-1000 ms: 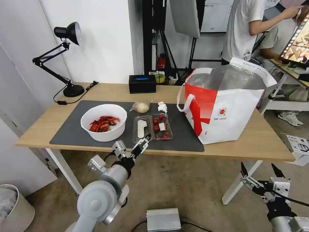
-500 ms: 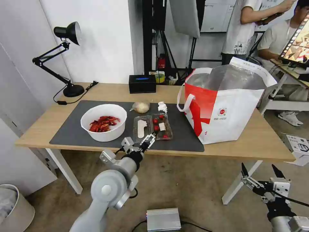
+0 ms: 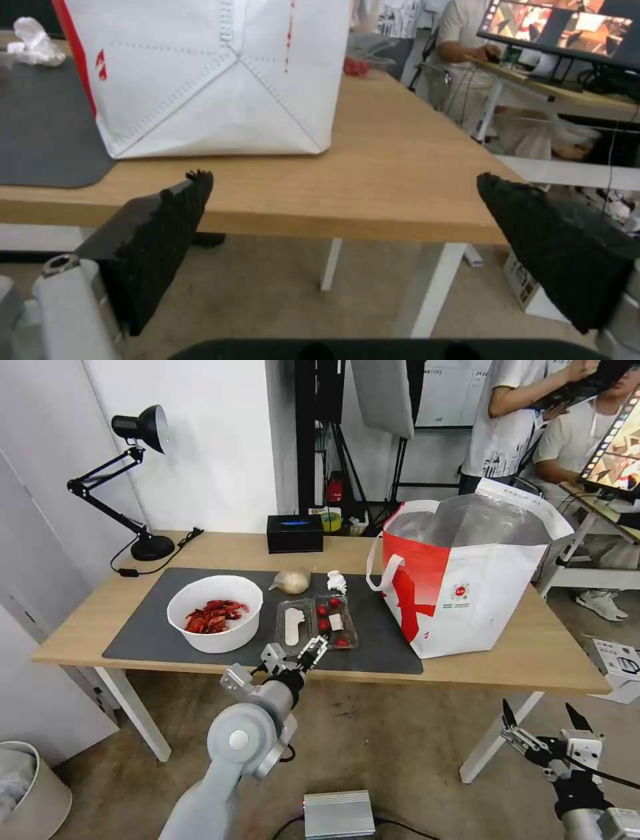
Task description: Pick up the trash from the table and place it into the takeout bag.
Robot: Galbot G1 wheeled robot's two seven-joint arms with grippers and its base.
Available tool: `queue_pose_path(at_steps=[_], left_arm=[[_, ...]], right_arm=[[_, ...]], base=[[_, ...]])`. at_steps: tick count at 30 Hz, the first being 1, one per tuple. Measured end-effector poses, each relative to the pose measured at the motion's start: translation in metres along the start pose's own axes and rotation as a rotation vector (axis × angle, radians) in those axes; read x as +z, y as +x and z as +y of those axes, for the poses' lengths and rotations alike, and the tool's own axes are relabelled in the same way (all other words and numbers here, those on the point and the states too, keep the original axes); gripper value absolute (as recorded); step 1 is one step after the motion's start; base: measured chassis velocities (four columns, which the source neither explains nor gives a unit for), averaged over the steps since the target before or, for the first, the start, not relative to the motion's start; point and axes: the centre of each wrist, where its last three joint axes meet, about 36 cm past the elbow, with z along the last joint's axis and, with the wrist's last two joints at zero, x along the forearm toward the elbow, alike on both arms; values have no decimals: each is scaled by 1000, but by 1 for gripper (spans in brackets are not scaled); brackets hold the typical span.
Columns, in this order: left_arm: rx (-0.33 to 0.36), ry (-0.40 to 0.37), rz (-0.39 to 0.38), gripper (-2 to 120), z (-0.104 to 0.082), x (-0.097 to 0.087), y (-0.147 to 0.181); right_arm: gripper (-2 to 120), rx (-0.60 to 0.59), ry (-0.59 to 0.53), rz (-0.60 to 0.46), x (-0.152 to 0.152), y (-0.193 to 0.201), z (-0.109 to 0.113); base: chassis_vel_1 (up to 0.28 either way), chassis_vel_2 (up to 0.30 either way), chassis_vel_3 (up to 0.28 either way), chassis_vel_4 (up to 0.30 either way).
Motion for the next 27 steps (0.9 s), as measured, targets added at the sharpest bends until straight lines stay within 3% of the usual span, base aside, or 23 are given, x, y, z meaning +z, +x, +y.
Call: queue_pose_path(at_steps=[18,27], left_arm=[[-11,-35,-62,100,11,0,-18],[31,-61,-116,100,14,0,-22]], right_arm=[[100,17,-7,4,6,-5,0],[100,17,-12,8,9,-6,1]], base=[[0,0,0,0],[0,0,0,0]])
